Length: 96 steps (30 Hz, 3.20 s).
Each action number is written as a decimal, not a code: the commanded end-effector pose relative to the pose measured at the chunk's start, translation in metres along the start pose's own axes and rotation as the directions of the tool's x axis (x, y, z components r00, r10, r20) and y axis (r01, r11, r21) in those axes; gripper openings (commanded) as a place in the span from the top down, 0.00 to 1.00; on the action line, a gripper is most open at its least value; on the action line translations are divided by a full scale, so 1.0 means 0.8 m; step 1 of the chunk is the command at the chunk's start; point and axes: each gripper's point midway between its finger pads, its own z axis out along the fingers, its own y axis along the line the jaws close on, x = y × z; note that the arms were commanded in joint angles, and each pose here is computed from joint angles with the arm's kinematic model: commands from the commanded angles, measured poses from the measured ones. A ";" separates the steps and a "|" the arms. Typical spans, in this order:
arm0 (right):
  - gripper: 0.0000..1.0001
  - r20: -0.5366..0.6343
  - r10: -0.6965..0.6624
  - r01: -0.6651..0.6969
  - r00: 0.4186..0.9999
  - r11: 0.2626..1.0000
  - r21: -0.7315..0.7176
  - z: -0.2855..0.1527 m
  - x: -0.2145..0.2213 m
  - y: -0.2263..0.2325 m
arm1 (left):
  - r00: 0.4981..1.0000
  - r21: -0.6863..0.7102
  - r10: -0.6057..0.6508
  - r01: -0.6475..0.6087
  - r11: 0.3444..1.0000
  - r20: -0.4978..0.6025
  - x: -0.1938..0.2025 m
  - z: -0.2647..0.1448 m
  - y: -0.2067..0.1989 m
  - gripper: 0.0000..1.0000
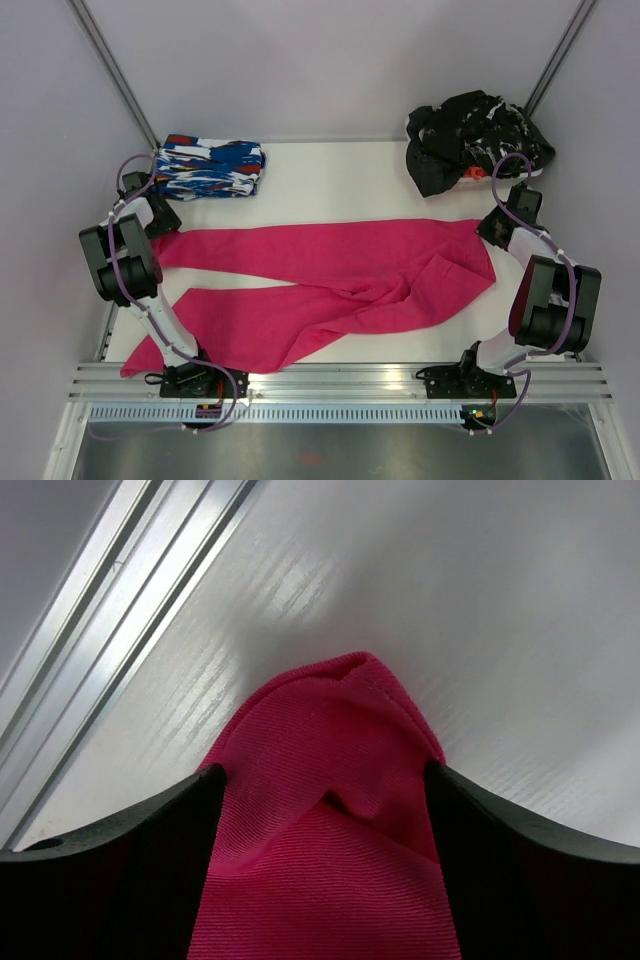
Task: Fold and stack the trousers
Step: Flatten the trousers out
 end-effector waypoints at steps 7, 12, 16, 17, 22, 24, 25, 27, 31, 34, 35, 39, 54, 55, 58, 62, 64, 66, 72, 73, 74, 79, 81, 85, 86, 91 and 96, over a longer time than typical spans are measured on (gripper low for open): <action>1.00 0.046 -0.016 0.017 0.999 1.000 -0.017 -0.014 -0.028 0.013 | 0.996 -0.008 0.019 -0.018 1.000 0.093 -0.037 -0.009 -0.003 0.89; 1.00 0.054 -0.021 0.021 0.998 1.000 -0.014 -0.018 -0.030 0.012 | 0.962 -0.010 -0.037 0.041 0.999 0.271 -0.095 -0.077 0.009 0.98; 1.00 0.066 -0.016 0.017 0.998 1.000 -0.025 -0.020 -0.035 0.016 | 0.882 0.046 -0.115 0.106 0.993 0.457 -0.143 -0.153 0.016 0.98; 1.00 0.063 -0.018 0.020 0.998 0.999 -0.028 -0.019 -0.034 0.017 | 0.860 0.032 -0.130 0.132 0.991 0.493 -0.151 -0.165 0.024 0.98; 1.00 0.077 -0.014 0.016 0.997 0.999 -0.029 -0.021 -0.038 0.018 | 0.809 -0.048 -0.172 0.240 0.970 0.563 -0.163 -0.198 0.062 0.98; 1.00 0.078 -0.012 0.015 0.997 0.999 -0.029 -0.020 -0.039 0.018 | 0.828 -0.077 -0.186 0.265 0.961 0.529 -0.152 -0.189 0.070 0.98; 1.00 0.080 -0.012 0.015 0.997 0.999 -0.030 -0.020 -0.041 0.019 | 0.844 -0.084 -0.181 0.257 0.963 0.504 -0.147 -0.178 0.070 0.97; 1.00 0.086 -0.011 0.014 0.996 0.999 -0.038 -0.021 -0.046 0.023 | 0.879 -0.093 -0.167 0.232 0.968 0.447 -0.134 -0.164 0.066 0.85; 1.00 0.105 -0.028 0.032 0.994 0.999 -0.037 -0.025 -0.060 0.027 | 0.915 -0.092 -0.167 0.215 0.972 0.368 -0.114 -0.143 0.058 0.30; 1.00 0.111 -0.055 0.061 0.992 0.997 -0.054 -0.029 -0.071 0.036 | 0.918 -0.033 -0.194 0.219 0.975 0.346 -0.109 -0.149 0.046 0.11; 1.00 0.112 -0.061 0.067 0.992 0.996 -0.056 -0.028 -0.074 0.037 | 0.915 0.007 -0.208 0.219 0.976 0.345 -0.110 -0.157 0.039 0.10; 1.00 0.123 -0.088 0.096 0.988 0.993 -0.061 -0.023 -0.089 0.044 | 0.923 0.139 -0.252 0.220 0.966 0.292 -0.098 -0.171 0.012 0.12; 1.00 0.277 -0.027 0.012 0.961 0.998 0.055 -0.008 -0.182 0.009 | 0.975 0.252 -0.213 0.192 0.948 0.058 0.017 -0.121 -0.067 0.22; 1.00 0.282 -0.006 -0.010 0.959 0.998 0.055 -0.006 -0.188 -0.007 | 0.977 0.275 -0.206 0.184 0.944 0.051 0.019 -0.123 -0.072 0.23; 1.00 0.254 -0.009 0.016 0.967 1.000 -0.024 0.006 -0.193 -0.003 | 0.981 0.288 -0.188 0.166 0.943 0.050 0.025 -0.126 -0.083 0.24; 0.88 0.166 -0.033 0.060 0.986 0.985 -0.161 0.019 -0.174 0.025 | 0.984 0.305 -0.172 0.153 0.940 0.035 0.036 -0.138 -0.095 0.23; 0.58 0.127 -0.042 0.069 0.991 0.975 -0.211 0.019 -0.159 0.035 | 0.986 0.310 -0.167 0.152 0.938 0.022 0.046 -0.146 -0.097 0.21; 0.34 0.116 -0.074 0.097 0.990 0.974 -0.204 0.009 -0.152 0.039 | 0.987 0.336 -0.160 0.141 0.931 0.028 0.054 -0.164 -0.100 0.20; 0.15 0.164 -0.142 0.169 0.976 0.971 -0.169 -0.059 -0.158 0.066 | 0.988 0.396 -0.139 0.104 0.912 0.061 0.073 -0.228 -0.095 0.17; 0.13 0.177 -0.152 0.182 0.972 0.969 -0.168 -0.070 -0.158 0.072 | 0.988 0.402 -0.138 0.100 0.910 0.066 0.074 -0.237 -0.093 0.16; 0.12 0.180 -0.158 0.187 0.971 0.969 -0.159 -0.077 -0.150 0.072 | 0.989 0.407 -0.128 0.088 0.909 0.072 0.077 -0.246 -0.092 0.16; 0.05 0.217 -0.137 0.180 0.967 0.964 -0.196 -0.120 -0.118 0.114 | 0.974 0.369 -0.175 0.111 0.923 0.145 0.089 -0.296 -0.048 0.11; 0.05 0.224 -0.139 0.184 0.965 0.963 -0.198 -0.131 -0.106 0.130 | 0.971 0.345 -0.194 0.136 0.929 0.141 0.106 -0.302 -0.030 0.10; 0.04 0.215 -0.144 0.186 0.966 0.964 -0.189 -0.143 -0.074 0.138 | 0.953 0.379 -0.266 0.194 0.905 0.147 0.130 -0.320 -0.013 0.09; 0.04 0.216 -0.133 0.180 0.967 0.961 -0.212 -0.153 -0.066 0.147 | 0.946 0.377 -0.295 0.228 0.898 0.131 0.141 -0.318 -0.008 0.07; 0.03 0.189 -0.115 0.144 0.975 0.979 -0.147 -0.156 -0.027 0.127 | 0.946 0.372 -0.323 0.303 0.877 -0.009 0.179 -0.296 -0.019 0.07; 0.03 0.100 -0.146 0.154 0.984 0.984 -0.085 -0.151 0.017 0.105 | 0.937 0.330 -0.330 0.349 0.877 -0.115 0.207 -0.266 -0.028 0.11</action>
